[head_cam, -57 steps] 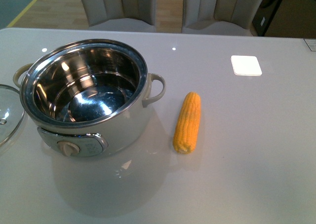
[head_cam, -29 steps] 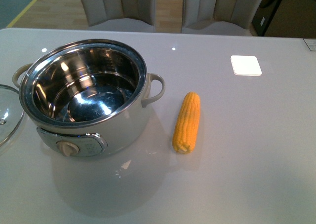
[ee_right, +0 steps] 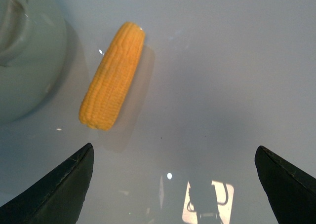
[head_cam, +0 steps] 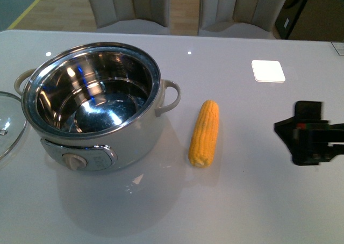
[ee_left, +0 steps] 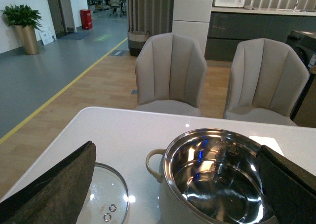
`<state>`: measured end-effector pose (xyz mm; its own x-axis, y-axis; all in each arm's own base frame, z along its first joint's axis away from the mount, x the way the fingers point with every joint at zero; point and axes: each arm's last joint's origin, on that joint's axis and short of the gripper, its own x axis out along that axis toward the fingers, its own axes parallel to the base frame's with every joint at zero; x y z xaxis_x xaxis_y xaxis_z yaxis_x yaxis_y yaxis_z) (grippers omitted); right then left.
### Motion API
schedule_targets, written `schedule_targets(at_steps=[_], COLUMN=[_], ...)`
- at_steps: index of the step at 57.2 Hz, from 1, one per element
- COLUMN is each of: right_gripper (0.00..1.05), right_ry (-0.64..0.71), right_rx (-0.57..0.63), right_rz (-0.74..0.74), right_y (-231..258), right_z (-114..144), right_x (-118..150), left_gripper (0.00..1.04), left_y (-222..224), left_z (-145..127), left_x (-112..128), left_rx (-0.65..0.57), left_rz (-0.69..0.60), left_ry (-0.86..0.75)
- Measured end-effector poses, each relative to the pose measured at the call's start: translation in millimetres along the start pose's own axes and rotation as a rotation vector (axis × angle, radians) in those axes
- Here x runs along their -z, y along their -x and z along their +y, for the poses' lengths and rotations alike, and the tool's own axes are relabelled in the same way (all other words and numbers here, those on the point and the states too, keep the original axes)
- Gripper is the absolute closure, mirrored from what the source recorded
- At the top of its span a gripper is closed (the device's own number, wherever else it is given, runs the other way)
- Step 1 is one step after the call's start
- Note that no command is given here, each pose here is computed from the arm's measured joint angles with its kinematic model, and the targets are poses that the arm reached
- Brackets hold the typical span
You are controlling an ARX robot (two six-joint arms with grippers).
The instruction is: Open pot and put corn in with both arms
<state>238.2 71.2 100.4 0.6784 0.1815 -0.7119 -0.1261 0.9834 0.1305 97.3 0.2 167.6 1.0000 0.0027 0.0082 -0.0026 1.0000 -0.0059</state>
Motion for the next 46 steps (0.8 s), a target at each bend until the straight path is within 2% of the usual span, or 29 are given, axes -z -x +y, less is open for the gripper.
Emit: schedule_targets(at_steps=[6,22,46], right_gripper=[0.09,0.09,0.09], right_ry=[-0.014,-0.048,-0.072], right_rx=[0.028,0.041,0.070], right_rz=[0.093,0.145,0.201], right_y=[-35,-78,-134], right_z=[16,49,70], right_x=[-1,-10,-3], left_gripper=[0.07,0.07,0.07], left_y=[0,0,0], left_z=[0,0,0], left_x=[0,0,0], left_rx=[0.000,0.000,0.000], left_rz=[0.000,0.000,0.000], left_ry=[0.000,0.000,0.000])
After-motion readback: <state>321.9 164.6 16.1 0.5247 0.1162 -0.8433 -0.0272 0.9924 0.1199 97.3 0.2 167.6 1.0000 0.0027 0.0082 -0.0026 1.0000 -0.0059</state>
